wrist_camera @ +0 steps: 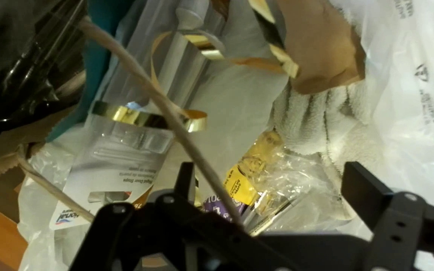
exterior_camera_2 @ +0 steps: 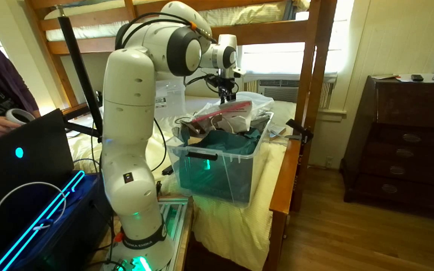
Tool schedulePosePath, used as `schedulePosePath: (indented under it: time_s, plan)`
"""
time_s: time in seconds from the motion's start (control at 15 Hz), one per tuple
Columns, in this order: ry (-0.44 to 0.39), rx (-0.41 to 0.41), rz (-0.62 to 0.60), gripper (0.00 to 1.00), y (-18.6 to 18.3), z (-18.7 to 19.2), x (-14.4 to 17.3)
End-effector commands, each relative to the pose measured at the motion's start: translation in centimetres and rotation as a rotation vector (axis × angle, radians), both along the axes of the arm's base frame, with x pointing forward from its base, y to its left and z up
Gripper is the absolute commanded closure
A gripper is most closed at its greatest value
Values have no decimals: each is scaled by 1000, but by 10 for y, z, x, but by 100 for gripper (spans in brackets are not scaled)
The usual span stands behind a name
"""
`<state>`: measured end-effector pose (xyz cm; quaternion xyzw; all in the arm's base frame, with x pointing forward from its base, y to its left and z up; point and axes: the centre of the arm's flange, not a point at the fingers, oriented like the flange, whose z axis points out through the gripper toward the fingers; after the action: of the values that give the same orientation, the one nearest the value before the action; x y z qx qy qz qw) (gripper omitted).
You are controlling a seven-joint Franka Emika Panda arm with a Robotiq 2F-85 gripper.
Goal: Pick up the white cloth from the white plastic bag and put it back in the plastic bag
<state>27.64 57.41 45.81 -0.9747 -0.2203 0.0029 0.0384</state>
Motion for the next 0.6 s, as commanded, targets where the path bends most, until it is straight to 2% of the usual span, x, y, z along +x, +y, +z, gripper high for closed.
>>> schedulePosePath:
  time_s: [0.0,0.27,0.4,0.53]
  plan:
    - [5,-31,-30,0,-6,36,-11]
    - [-76,-74,-92,0,-27,123,-46]
    - [-127,-135,-116,0,-36,159,-64]
    - [-177,-222,-118,0,-38,175,-75]
